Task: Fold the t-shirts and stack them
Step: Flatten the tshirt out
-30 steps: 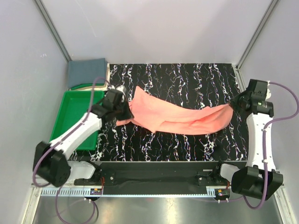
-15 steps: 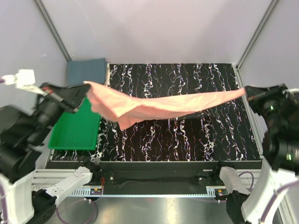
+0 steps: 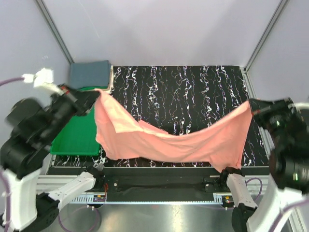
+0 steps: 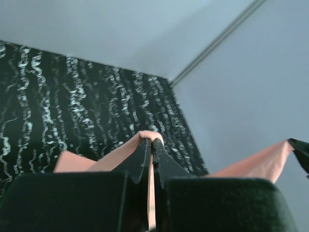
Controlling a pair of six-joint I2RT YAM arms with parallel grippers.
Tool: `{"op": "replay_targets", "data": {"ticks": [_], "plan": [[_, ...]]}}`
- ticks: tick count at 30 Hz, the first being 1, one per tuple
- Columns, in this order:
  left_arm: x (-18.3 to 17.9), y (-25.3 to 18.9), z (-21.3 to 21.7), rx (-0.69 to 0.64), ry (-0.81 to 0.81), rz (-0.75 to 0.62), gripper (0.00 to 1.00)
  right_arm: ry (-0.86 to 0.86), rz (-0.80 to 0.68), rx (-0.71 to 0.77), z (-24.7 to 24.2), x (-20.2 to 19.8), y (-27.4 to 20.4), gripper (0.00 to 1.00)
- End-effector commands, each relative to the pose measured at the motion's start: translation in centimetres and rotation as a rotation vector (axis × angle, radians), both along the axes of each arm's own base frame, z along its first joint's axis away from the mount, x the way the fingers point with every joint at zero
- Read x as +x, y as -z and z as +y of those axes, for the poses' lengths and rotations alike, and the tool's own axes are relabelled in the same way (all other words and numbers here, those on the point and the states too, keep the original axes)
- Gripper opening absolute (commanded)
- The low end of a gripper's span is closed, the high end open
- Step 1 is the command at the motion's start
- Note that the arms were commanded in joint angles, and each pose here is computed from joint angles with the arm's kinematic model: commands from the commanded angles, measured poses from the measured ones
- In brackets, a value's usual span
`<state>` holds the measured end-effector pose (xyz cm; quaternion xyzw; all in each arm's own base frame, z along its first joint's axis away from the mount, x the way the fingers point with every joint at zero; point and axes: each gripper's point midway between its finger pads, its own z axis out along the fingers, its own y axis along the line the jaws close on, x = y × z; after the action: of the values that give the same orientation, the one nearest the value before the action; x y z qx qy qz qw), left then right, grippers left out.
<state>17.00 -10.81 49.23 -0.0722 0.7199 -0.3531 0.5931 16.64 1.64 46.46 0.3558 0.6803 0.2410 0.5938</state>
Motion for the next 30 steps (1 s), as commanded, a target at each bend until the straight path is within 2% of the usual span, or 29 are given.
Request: {"op": "replay_targets", "data": {"ticks": [1, 2, 4, 5, 6, 7, 8, 9, 10, 11, 12, 13, 14, 15, 16, 17, 19, 21, 22, 24, 25, 26, 27, 28, 30], "plan": [[8.1, 2.1, -2.3, 0.125, -0.072, 0.044, 0.00, 0.012, 0.067, 0.054, -2.3, 9.0, 2.2, 0.00], [11.2, 3.5, -3.4, 0.161, -0.083, 0.085, 0.00, 0.024, 0.075, 0.055, -2.9, 10.7, 2.6, 0.00], [15.1, 2.3, -3.4, 0.150, -0.127, 0.050, 0.00, 0.027, 0.086, 0.038, -4.5, 16.2, 3.7, 0.00], [18.6, 4.0, -4.3, 0.160, -0.132, 0.102, 0.00, 0.039, 0.066, 0.014, -5.3, 17.8, 3.1, 0.00], [20.6, 2.4, -2.8, 0.127, -0.181, 0.074, 0.00, 0.041, 0.128, 0.021, -6.1, 20.9, 5.1, 0.00], [22.5, 1.8, -2.5, 0.100, -0.200, 0.066, 0.00, 0.038, 0.097, 0.006, -6.5, 22.2, 3.5, 0.00], [26.2, 3.7, -2.7, 0.094, -0.217, 0.122, 0.00, 0.024, 0.094, -0.009, -6.7, 23.6, 3.2, 0.00], [27.3, 0.0, -1.2, 0.053, -0.255, 0.044, 0.00, 0.013, 0.136, -0.006, -7.3, 26.4, 4.7, 0.00], [28.6, -1.1, -0.9, 0.015, -0.262, 0.028, 0.00, -0.004, 0.055, -0.035, -7.2, 27.2, 1.2, 0.00], [31.2, -0.2, -1.3, -0.003, -0.248, 0.047, 0.00, -0.005, 0.049, -0.062, -7.6, 28.1, 0.5, 0.00], [30.9, -4.7, -0.2, -0.059, -0.243, -0.055, 0.00, 0.002, 0.073, -0.065, -8.4, 30.2, 1.5, 0.00], [31.2, -6.5, -0.1, -0.117, -0.230, -0.096, 0.00, 0.016, -0.011, -0.098, -8.6, 30.1, -2.4, 0.00], [31.0, -8.2, -0.1, -0.156, -0.200, -0.137, 0.00, 0.015, 0.014, -0.111, -8.7, 30.1, -2.3, 0.00], [30.8, -9.0, 0.4, -0.188, -0.197, -0.152, 0.00, 0.016, 0.039, -0.113, -9.2, 31.4, -1.5, 0.00], [30.2, -10.9, 0.2, -0.241, -0.172, -0.208, 0.00, 0.015, -0.048, -0.138, -8.8, 30.2, -5.3, 0.00], [28.7, -11.0, -0.4, -0.253, -0.127, -0.213, 0.00, 0.012, -0.011, -0.132, -8.8, 30.3, -4.5, 0.00], [26.6, -12.8, -0.5, -0.280, -0.095, -0.299, 0.00, 0.014, -0.056, -0.148, -8.4, 28.9, -6.6, 0.00], [23.9, -12.2, 0.0, -0.282, -0.110, -0.301, 0.00, 0.034, -0.060, -0.167, -8.4, 27.0, -7.4, 0.00], [23.2, -11.7, 0.2, -0.281, -0.117, -0.299, 0.00, 0.051, 0.012, -0.156, -8.9, 27.3, -5.0, 0.00], [21.1, -9.7, 0.1, -0.264, -0.105, -0.273, 0.00, 0.052, 0.030, -0.156, -8.4, 25.3, -4.6, 0.00], [18.7, -10.0, 0.3, -0.256, -0.097, -0.296, 0.00, 0.040, 0.125, -0.133, -8.5, 25.7, -0.7, 0.00], [19.4, -6.4, 0.2, -0.241, -0.102, -0.220, 0.00, 0.042, 0.139, -0.142, -8.5, 25.4, 0.2, 0.00], [19.0, -5.1, 0.1, -0.237, -0.097, -0.201, 0.00, 0.048, 0.125, -0.154, -8.2, 23.8, -0.1, 0.00], [18.4, -3.9, -0.1, -0.222, -0.088, -0.187, 0.00, 0.059, 0.211, -0.146, -8.6, 23.8, 3.8, 0.00], [17.2, 0.8, -0.7, -0.204, -0.056, -0.102, 0.00, 0.076, 0.195, -0.178, -8.6, 21.9, 4.2, 0.00]]}}
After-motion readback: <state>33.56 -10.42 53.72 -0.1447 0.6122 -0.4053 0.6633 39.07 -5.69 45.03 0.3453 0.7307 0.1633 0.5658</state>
